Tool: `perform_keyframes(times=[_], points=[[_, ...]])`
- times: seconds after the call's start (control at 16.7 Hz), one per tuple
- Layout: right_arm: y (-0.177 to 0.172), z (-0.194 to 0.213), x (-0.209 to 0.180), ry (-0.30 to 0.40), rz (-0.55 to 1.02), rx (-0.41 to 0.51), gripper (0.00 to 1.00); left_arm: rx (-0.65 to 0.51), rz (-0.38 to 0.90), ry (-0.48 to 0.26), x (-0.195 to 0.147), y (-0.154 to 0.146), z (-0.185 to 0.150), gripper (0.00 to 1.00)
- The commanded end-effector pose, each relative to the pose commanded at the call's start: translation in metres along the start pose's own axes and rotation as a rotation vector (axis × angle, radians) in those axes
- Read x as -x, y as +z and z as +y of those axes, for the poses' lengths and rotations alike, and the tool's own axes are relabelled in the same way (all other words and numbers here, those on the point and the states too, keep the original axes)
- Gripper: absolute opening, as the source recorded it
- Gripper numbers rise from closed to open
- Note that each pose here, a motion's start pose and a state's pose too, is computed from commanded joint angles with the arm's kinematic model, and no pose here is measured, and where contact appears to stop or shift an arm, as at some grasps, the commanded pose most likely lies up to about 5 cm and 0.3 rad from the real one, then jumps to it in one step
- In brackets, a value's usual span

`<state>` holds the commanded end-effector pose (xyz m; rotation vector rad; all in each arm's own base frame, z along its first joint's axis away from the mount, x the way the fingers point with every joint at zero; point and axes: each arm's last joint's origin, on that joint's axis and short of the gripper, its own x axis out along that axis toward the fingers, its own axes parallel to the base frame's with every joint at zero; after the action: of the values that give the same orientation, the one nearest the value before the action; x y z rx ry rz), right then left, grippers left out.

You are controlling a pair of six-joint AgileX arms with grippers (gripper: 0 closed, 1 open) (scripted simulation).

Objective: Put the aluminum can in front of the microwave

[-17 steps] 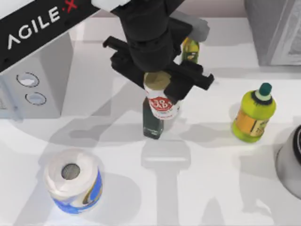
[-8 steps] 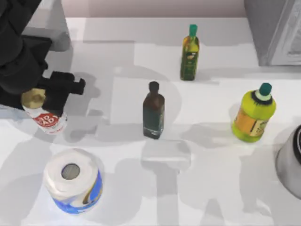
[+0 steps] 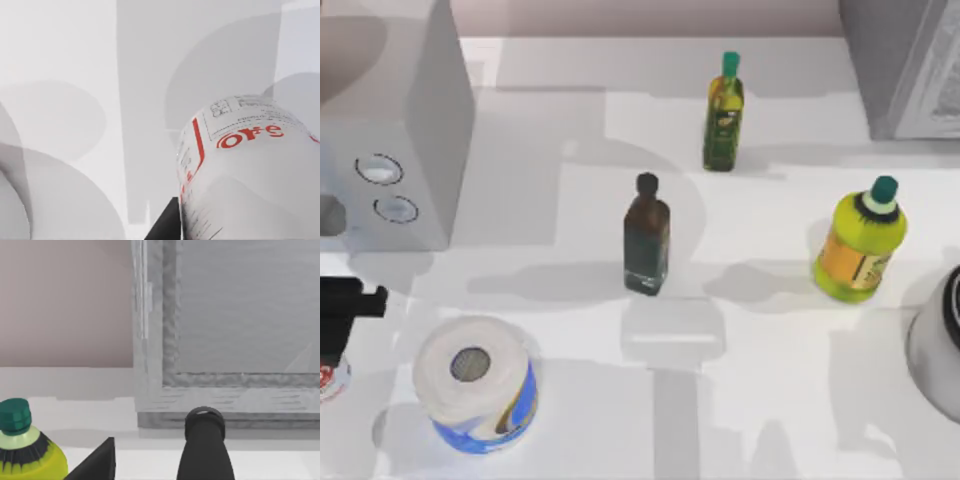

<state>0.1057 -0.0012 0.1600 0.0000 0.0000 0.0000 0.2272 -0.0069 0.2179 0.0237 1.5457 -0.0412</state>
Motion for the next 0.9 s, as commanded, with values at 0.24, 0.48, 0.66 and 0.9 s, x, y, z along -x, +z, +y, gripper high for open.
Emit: perform_keyframes(times=[0.24,0.48,0.66,0.9], points=[[0.0,0.0,0.0,0.0,0.0,0.0,1.0,0.021,0.026,0.009,-0.011,-0.008,0.008,0.0],[0.0,0.0,0.0,0.0,0.0,0.0,1.0,0.016,0.032,0.009,-0.012,-0.008,0.007,0.0],[0.0,0.0,0.0,0.0,0.0,0.0,1.0,0.018,0.03,0.009,-0.014,-0.008,0.007,0.0],[0.0,0.0,0.0,0.0,0.0,0.0,1.0,0.021,0.026,0.009,-0.019,-0.008,0.008,0.0]])
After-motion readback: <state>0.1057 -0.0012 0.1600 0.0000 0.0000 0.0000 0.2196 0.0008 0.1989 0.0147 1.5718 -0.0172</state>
